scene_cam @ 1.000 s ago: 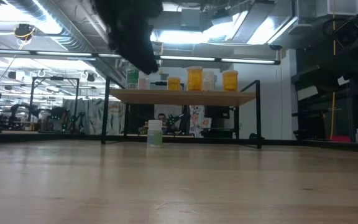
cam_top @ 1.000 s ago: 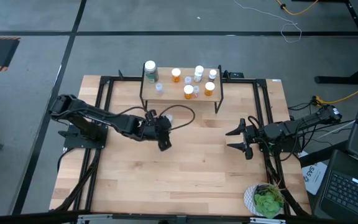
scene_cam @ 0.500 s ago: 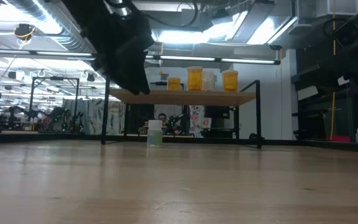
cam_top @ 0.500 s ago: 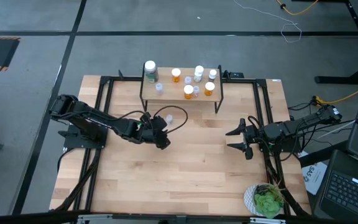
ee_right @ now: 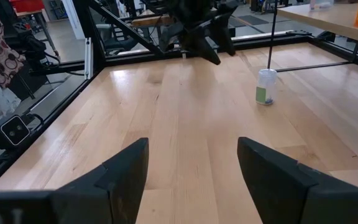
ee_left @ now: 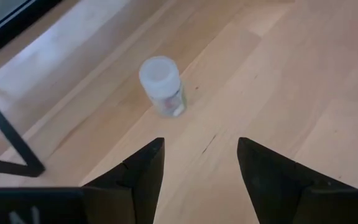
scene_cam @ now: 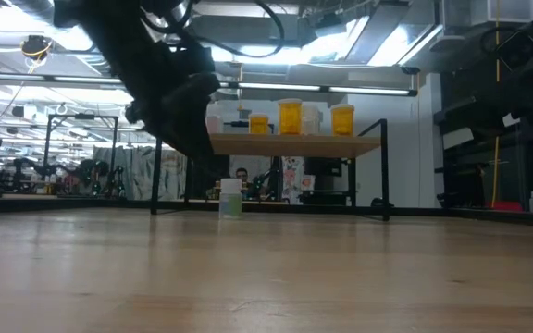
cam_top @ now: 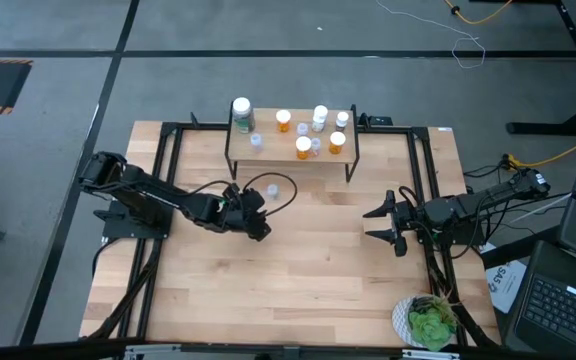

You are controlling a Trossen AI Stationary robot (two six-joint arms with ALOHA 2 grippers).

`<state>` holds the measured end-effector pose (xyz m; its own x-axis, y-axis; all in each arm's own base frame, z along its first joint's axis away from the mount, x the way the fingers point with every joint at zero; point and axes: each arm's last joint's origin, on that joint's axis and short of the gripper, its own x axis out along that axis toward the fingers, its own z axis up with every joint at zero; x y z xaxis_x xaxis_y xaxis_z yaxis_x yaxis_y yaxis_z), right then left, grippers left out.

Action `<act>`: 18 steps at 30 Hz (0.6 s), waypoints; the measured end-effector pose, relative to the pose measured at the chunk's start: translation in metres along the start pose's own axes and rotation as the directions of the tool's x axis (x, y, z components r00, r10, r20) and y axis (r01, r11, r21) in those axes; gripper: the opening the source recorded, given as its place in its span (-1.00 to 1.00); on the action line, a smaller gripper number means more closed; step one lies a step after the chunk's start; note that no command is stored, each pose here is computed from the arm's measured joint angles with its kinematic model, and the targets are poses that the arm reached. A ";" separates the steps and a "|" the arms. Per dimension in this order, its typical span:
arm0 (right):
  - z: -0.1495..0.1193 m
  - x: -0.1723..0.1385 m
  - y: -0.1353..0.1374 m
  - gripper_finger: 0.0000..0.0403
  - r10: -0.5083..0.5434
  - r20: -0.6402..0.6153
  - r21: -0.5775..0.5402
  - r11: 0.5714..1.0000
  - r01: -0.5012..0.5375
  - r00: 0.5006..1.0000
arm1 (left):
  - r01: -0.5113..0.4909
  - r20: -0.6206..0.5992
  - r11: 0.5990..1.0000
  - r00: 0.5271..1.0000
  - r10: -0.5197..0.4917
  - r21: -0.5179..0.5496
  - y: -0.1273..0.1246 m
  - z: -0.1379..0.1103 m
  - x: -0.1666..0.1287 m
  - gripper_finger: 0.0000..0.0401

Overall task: Pick and place medicine bottles onto shelf by color
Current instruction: Put the pill bottle on the shelf

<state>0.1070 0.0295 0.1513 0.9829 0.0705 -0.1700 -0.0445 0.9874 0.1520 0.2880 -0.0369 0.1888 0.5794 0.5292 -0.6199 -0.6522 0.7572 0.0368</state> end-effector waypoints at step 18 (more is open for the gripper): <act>0.000 0.000 0.000 0.23 -0.009 -0.002 -0.001 1.000 0.009 1.000 | -0.040 0.024 0.996 0.999 0.039 0.079 -0.013 -0.023 0.032 -0.01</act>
<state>0.1072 0.0293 0.1509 0.9829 0.0622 -0.1736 -0.0362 0.9882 0.1491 0.3042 -0.0383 0.1506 0.5653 0.5670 -0.5991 -0.6345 0.7630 0.1235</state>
